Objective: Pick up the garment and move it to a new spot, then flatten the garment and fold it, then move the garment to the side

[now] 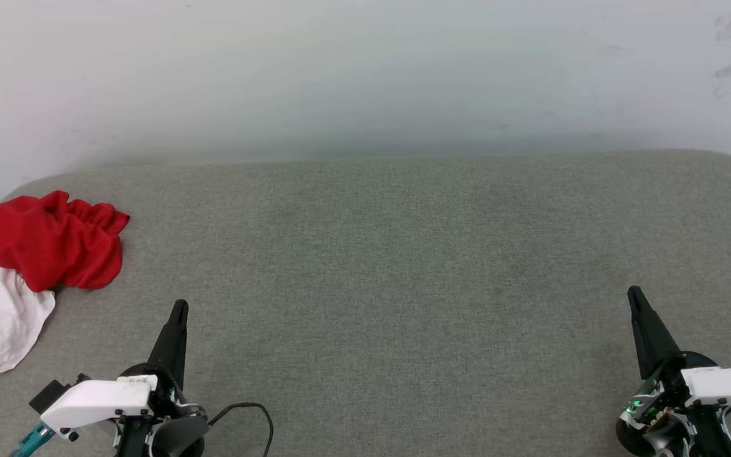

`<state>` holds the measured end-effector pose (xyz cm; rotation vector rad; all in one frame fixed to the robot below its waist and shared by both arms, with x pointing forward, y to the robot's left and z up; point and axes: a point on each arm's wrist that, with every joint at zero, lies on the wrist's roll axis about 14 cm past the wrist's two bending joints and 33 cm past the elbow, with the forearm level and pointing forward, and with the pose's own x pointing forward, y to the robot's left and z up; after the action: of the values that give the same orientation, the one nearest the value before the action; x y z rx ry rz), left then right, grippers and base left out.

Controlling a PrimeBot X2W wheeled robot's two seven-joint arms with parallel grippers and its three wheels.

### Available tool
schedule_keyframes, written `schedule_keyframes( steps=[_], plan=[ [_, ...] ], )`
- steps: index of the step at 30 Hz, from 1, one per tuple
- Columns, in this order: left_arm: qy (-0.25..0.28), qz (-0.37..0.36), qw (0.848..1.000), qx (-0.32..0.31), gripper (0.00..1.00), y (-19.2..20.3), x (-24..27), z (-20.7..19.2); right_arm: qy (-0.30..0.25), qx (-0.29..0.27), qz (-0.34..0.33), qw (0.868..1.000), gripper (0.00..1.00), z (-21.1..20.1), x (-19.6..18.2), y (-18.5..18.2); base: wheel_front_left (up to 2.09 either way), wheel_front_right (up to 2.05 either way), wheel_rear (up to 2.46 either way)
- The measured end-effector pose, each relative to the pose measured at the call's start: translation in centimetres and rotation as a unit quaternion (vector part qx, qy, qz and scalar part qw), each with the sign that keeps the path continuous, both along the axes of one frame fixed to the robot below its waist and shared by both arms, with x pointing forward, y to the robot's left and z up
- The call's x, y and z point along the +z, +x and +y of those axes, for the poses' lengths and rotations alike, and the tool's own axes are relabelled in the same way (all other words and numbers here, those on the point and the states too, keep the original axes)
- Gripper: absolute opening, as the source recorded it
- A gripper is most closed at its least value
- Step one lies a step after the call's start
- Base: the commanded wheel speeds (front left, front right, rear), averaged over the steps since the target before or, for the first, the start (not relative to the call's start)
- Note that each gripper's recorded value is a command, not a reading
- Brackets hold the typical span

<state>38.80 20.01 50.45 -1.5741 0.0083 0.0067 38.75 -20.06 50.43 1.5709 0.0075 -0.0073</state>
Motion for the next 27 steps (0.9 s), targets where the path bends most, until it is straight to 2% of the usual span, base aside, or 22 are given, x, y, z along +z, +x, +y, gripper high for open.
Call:
schedule_keyframes(
  steps=[1, 7, 18, 27],
  plan=[
    [0.0, 0.0, 1.0, 0.0, 1.0, 0.0, 0.0, 0.0, 0.0, 0.0, 0.0, 1.0, 1.0, 0.0, 0.0, 0.0, 0.0, 0.0, 0.0],
    [-0.003, 0.041, 0.999, 0.002, 1.0, -1.3, -2.8, -0.1, 0.002, -0.004, 0.043, 0.999, 1.0, -0.1, -2.9, -1.4, 0.0, 0.0, 0.0],
    [0.018, 0.035, 0.999, 0.022, 1.0, -1.5, -2.4, 0.4, -0.024, -0.013, 0.041, 0.999, 1.0, 0.1, -2.7, -1.4, 0.0, 0.0, 0.0],
    [0.065, 0.04, 0.996, 0.055, 1.0, -1.7, -2.4, 2.2, -0.085, -0.029, 0.043, 0.995, 1.0, -0.7, -2.6, -1.4, 0.0, 0.0, 0.0]
  ],
)
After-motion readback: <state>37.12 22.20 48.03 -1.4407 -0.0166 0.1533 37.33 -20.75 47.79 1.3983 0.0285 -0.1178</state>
